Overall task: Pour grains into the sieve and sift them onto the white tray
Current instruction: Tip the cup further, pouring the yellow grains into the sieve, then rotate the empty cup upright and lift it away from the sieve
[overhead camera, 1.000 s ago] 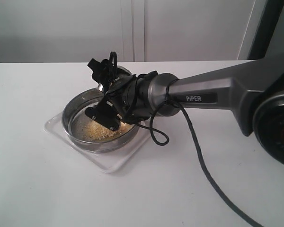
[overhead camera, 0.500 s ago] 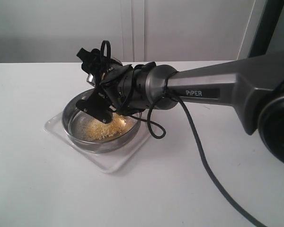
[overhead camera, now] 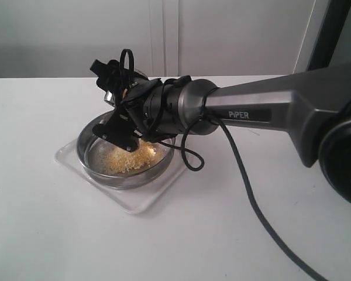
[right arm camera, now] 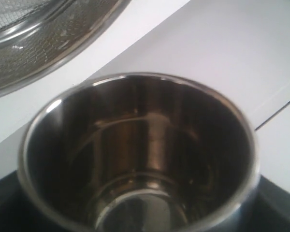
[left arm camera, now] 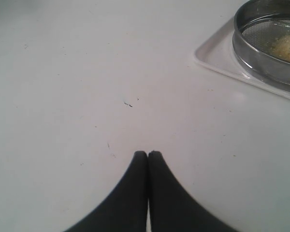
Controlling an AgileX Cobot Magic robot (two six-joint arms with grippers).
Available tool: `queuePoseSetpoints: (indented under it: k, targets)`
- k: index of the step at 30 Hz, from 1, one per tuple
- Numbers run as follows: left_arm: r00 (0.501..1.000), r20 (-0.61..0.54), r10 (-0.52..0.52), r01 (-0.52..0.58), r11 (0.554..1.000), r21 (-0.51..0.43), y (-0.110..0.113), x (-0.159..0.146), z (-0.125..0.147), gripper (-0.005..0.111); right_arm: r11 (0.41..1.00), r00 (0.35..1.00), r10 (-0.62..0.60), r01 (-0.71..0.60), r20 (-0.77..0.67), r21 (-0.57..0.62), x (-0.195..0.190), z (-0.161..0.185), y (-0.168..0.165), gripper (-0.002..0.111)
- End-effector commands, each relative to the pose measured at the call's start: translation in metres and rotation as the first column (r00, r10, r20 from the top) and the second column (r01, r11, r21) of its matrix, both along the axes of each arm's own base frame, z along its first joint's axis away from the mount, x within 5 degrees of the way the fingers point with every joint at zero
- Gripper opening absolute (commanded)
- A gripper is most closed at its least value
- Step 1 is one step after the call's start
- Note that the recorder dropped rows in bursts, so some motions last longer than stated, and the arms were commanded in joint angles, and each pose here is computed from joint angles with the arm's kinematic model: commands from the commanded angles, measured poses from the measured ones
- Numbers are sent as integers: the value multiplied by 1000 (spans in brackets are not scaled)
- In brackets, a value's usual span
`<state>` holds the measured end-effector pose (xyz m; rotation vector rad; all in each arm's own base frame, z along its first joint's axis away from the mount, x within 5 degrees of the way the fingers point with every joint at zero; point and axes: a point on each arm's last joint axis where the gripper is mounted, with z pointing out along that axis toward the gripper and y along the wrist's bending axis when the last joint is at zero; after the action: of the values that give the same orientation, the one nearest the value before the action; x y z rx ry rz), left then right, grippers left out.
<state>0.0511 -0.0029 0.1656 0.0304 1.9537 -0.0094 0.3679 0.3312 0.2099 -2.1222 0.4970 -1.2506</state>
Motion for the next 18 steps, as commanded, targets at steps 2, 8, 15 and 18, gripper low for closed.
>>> queuePoseSetpoints:
  k: [2,8,15,18]
  targets:
    - [1000,1,-2,2,1000,-9,0,0,-1,0,1000,999,-10,10,43,2,-2,15,0,0]
    - [1000,1,-2,2,1000,-9,0,0,-1,0,999,1000,-18,18,-17,40,-3,7,1,0]
    - [1000,1,-2,2,1000,-9,0,0,-1,0,961,983,-142,164,-114,220,-4,6,-2,0]
    - [1000,1,-2,2,1000,-9,0,0,-1,0,871,949,-235,301,-208,389,-12,13,0,0]
